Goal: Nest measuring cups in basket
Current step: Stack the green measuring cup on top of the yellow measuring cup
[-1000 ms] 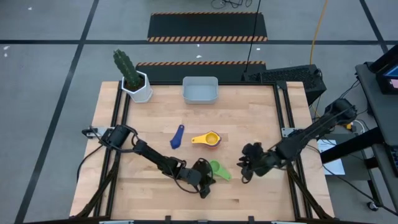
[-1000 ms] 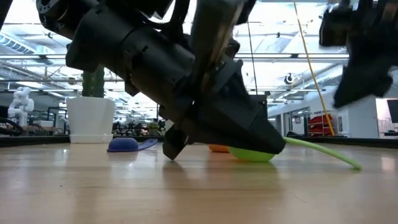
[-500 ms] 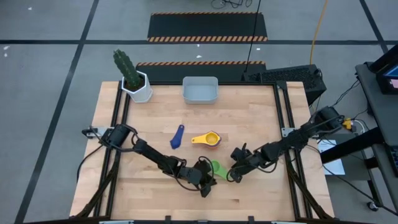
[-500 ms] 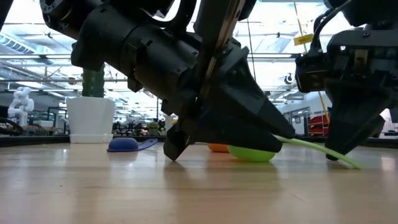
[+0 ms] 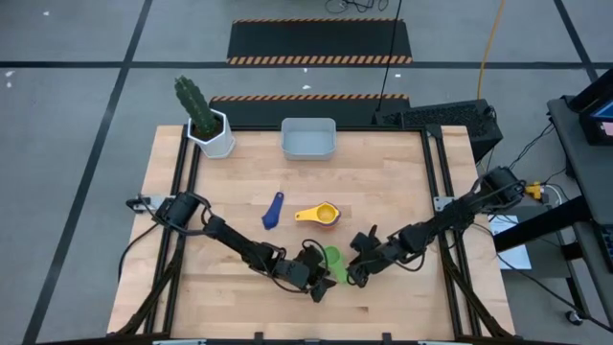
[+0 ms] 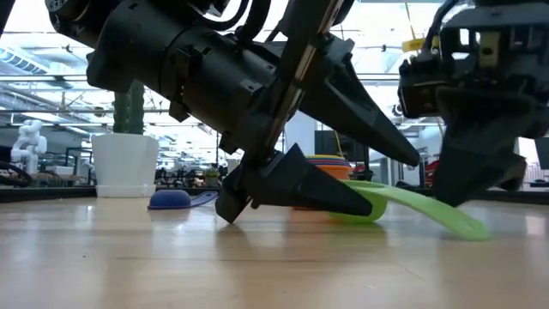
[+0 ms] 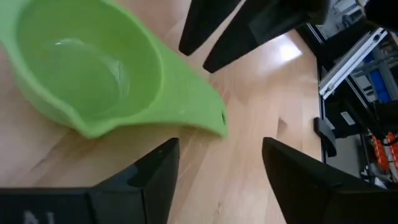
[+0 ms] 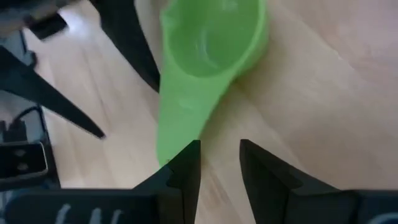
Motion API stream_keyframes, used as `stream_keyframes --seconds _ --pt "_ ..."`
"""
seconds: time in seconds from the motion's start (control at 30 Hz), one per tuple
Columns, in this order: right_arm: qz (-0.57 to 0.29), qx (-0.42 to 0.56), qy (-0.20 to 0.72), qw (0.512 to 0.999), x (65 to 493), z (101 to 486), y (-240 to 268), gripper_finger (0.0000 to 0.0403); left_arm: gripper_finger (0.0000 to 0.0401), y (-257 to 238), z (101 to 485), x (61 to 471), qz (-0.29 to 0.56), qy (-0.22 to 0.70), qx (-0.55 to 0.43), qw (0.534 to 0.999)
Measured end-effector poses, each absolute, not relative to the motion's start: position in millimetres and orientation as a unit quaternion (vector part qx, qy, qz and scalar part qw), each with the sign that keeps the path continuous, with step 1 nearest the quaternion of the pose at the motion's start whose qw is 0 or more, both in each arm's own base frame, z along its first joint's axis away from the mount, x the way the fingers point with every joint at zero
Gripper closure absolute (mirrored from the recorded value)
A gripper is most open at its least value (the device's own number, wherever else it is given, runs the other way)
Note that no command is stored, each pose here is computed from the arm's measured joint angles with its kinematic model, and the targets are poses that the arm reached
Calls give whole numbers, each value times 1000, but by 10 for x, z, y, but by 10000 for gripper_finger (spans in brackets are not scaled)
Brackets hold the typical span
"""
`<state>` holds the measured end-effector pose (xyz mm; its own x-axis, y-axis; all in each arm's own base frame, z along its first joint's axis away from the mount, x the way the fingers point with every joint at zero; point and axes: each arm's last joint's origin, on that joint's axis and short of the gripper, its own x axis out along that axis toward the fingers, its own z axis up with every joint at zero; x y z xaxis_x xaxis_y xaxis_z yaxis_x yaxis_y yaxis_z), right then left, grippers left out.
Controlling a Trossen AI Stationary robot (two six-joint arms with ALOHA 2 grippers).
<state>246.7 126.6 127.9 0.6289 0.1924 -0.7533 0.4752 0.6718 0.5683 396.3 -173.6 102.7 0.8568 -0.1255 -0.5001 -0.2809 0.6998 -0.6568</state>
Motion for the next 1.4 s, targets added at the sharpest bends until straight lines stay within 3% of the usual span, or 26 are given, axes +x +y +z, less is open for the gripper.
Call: stream_keyframes --seconds 0.5,0.8,0.93,1.3,1.4 --pt "-42 350 434 829 2924 1160 1462 301 153 -1746 990 3936 43 292 -383 875" --pt "-17 341 438 832 2951 1208 1486 301 158 -1749 970 3919 37 307 -374 874" --pt "-10 341 442 830 2944 1209 1500 301 198 -1758 961 3914 22 313 -343 885" --pt "-6 333 440 834 2949 1215 1492 301 377 -1737 945 3919 1 313 -273 909" --pt "-5 332 440 834 2949 1214 1492 301 390 -1715 947 3930 3 312 -270 911"
